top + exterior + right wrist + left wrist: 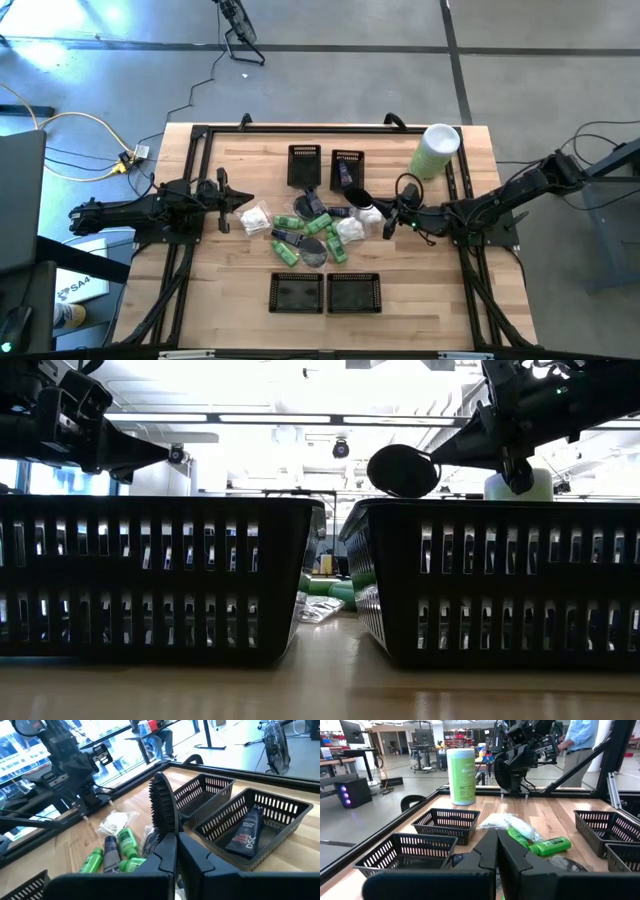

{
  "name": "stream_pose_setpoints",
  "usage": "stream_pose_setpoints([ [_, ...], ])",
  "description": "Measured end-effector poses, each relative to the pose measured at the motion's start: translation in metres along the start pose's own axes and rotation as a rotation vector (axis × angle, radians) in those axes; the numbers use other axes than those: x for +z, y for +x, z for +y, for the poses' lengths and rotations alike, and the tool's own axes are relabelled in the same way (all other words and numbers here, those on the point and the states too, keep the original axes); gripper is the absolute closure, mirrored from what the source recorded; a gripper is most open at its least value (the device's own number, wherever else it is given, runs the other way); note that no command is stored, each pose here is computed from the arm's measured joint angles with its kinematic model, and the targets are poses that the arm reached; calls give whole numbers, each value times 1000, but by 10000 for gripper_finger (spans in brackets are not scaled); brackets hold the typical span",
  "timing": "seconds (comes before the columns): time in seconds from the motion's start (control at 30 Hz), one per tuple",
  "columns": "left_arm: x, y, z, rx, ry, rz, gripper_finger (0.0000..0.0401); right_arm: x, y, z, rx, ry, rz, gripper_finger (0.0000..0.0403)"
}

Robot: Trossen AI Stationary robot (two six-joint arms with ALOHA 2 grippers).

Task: Pick & Place Travel size toiletries
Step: Put the black hairbrush into the bottom right black bin

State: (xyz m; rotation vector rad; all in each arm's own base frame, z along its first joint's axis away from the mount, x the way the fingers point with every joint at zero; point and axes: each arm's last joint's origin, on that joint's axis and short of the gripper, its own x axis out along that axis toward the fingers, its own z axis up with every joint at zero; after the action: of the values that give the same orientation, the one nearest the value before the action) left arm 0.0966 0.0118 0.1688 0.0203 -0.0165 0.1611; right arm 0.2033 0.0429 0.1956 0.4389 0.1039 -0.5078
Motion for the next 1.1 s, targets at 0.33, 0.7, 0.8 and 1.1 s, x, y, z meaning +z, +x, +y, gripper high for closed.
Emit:
stream_pose_setpoints([
  [0.33,0,0,0,0,-2,0,399,1,1,-1,-17,-26,-8,399],
  [0.7,0,0,0,11,-25,0,281,1,1,-2,-23,-25,-11,399],
  [0.8,0,0,0,11,-26,0,237,1,1,-2,-23,-26,-10,399],
  [1.1,0,0,0,2,-26,0,172,1,2,-2,-15,-29,-5,399],
])
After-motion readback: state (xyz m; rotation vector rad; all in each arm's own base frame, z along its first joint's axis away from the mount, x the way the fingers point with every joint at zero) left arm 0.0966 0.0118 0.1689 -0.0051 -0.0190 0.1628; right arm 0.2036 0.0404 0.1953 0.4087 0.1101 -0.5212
